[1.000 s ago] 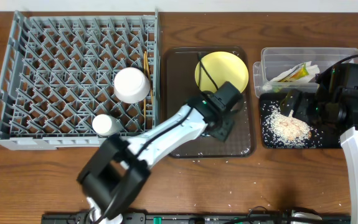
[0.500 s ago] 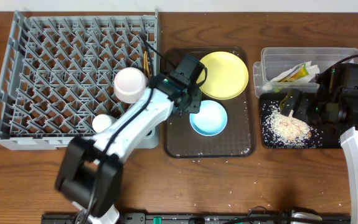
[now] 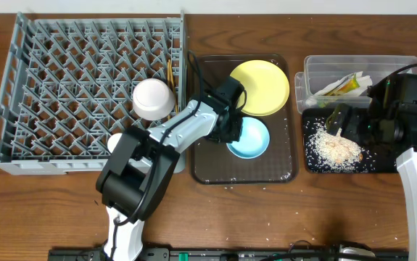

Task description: Sort waste into correct bins and load items into the dishwasher

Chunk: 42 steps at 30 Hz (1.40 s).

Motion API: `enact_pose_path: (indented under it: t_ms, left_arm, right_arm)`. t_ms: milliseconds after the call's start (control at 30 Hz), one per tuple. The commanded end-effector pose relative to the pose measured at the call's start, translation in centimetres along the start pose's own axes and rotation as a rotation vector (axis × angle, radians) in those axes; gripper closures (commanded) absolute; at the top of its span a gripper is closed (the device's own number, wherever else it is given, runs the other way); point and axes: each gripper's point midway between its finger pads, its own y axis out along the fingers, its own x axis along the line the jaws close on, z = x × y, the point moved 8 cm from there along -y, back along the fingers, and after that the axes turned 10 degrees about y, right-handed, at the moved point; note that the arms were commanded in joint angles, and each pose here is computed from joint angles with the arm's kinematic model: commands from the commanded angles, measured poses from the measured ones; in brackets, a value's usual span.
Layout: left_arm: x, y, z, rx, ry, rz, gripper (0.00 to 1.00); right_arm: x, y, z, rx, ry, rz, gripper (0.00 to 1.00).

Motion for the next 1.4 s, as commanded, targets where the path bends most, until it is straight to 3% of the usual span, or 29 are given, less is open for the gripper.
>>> enact_pose_path:
  t_ms: [0,167,367,500,667,833,900,1100,1367]
  left_arm:
    - [0.4,2.0,1.0,0.067,-0.002,0.017,0.93]
    - [0.2,-0.4,0.2,0.027,-0.004,0.023,0.93]
    - [0.8,-9.7,-1.1,-0.169,0.003,-0.071,0.93]
    - [2.6,-16.4,-0.2,-0.314,0.012,-0.279,0.93]
    - [6.9,-24.8,2.2,-0.451,-0.004,-0.745,0.93]
    - [10.1,-30.2,3.7,-0.31,0.107,-1.312,0.93]
    - [11.2,-31.4,3.6,-0.226,0.113,-1.464,0.93]
    - [15.2,-31.1,3.4,-0.114,0.029,-1.535,0.93]
    - [20.9,-27.3,3.8,0.02,-0.093,-1.546,0.93]
  right_arm:
    - [0.0,-0.4,-0.4,-0.016,-0.005,-0.008,0.01]
    - [0.0,-0.4,-0.4,-0.016,-0.005,-0.008,0.01]
    - [0.0,-0.4,-0.4,-0.016,-0.005,-0.008,0.01]
    - [0.0,-0.4,-0.4,-0.016,-0.005,-0.008,0.01]
    - [0.0,-0.4,-0.4,-0.016,-0.005,-0.008,0.01]
    - [0.0,-0.4,-0.4,-0.016,-0.005,-0.008,0.01]
    - [0.0,-0.4,-0.4,-0.016,-0.005,-0.008,0.01]
    - [0.0,-0.4,-0.4,-0.016,-0.005,-0.008,0.01]
    - [0.0,-0.4,-0.4,-0.016,-0.005,-0.008,0.01]
